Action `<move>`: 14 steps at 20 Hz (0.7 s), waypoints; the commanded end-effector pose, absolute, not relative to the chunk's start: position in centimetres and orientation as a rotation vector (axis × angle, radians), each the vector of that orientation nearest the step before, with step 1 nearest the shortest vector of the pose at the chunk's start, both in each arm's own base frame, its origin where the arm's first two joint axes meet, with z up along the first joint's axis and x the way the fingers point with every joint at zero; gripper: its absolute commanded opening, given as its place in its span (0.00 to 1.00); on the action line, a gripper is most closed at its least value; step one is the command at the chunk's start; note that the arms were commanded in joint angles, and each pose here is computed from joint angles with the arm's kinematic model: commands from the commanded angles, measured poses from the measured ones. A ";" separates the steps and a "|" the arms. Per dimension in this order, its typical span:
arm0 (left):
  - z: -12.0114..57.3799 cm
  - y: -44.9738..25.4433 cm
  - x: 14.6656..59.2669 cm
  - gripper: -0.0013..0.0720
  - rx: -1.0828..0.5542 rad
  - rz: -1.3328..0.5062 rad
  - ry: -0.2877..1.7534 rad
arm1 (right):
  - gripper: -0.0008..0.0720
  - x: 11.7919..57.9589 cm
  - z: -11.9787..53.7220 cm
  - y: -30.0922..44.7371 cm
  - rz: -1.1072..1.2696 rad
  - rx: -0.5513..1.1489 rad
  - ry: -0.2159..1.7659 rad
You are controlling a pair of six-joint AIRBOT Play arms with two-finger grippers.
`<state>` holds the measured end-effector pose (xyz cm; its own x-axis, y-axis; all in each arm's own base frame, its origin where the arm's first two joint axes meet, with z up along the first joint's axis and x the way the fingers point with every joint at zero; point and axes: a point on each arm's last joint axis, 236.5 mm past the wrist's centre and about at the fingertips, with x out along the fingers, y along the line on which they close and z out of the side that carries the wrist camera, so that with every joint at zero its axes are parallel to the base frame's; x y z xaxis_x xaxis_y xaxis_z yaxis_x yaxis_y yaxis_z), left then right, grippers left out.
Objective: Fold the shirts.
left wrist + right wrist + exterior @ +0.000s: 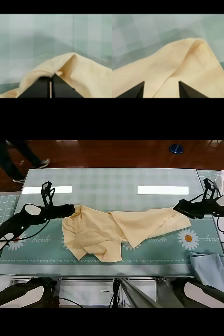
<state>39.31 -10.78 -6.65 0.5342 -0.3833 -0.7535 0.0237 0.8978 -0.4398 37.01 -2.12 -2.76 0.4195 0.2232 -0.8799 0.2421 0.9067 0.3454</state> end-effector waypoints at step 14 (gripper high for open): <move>-6.8 -11.3 38.7 0.05 -0.409 -0.271 1.010 | 0.71 21.6 -7.7 16.1 0.402 0.686 1.454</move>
